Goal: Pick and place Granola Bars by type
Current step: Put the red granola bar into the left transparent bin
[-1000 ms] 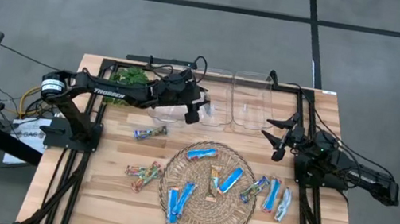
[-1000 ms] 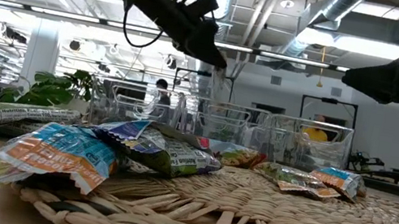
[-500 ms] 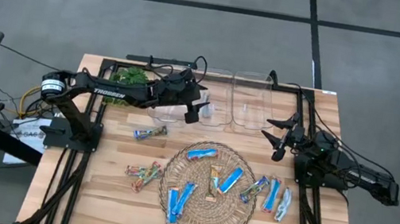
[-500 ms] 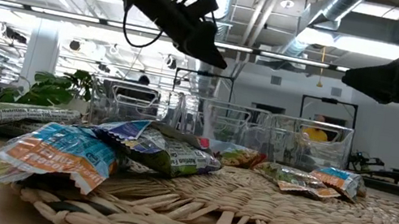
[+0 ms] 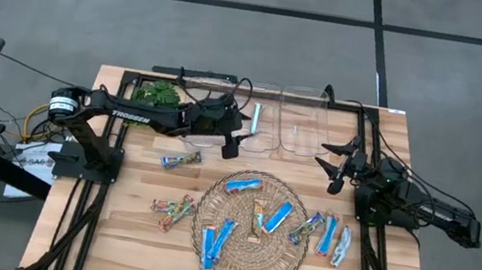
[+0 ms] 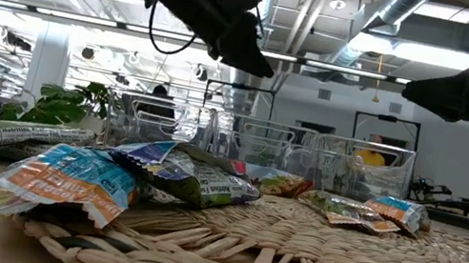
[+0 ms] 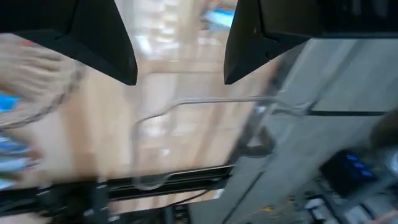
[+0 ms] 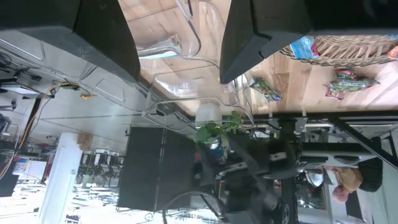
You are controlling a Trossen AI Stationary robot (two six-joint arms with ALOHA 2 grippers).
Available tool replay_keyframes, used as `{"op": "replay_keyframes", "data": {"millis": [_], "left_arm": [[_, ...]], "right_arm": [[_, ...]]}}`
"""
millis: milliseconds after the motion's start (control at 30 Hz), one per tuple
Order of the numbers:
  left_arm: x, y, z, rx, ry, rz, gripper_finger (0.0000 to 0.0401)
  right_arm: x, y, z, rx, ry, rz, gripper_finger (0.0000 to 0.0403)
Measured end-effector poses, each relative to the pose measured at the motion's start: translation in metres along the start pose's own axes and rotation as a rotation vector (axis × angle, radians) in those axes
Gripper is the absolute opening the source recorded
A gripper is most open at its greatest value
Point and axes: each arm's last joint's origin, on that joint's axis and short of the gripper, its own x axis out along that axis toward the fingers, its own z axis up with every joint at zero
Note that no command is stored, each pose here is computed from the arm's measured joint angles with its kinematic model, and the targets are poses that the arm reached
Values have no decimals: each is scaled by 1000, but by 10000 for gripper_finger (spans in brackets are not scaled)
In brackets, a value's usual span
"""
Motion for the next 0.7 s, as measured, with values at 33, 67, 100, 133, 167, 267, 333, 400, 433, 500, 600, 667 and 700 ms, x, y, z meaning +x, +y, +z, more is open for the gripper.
{"op": "replay_keyframes", "data": {"millis": [33,67,100,133,167,267,333,400,433,500,600,667,700], "left_arm": [[0,-4,0,-18,1,-26,232],[-1,-7,0,-42,2,-54,231],[-1,-11,0,-67,8,-82,230],[-2,-15,0,-89,17,-110,229],[-2,-19,-1,-108,30,-134,229],[-5,-31,-4,-126,83,-195,229],[-7,-39,-7,-114,118,-230,229],[-9,-48,-9,-98,158,-268,229],[-11,-53,-11,-91,178,-291,229],[-17,-62,-12,-94,226,-337,229],[-31,-77,-12,-120,298,-411,229],[-39,-87,-14,-123,354,-440,229],[-43,-92,-16,-123,385,-453,229]], "right_arm": [[0,0,0,0,0,0,215],[0,0,0,0,0,0,215],[0,0,0,0,0,0,215],[0,0,0,0,-1,0,215],[0,0,0,0,0,0,215],[0,0,0,0,-1,0,215],[0,0,0,0,0,0,215],[0,0,0,0,-1,0,215],[0,0,0,0,-1,0,215],[0,0,0,0,0,0,215],[0,0,0,0,0,0,215],[0,0,0,0,0,0,215],[0,0,0,0,0,0,215]]}}
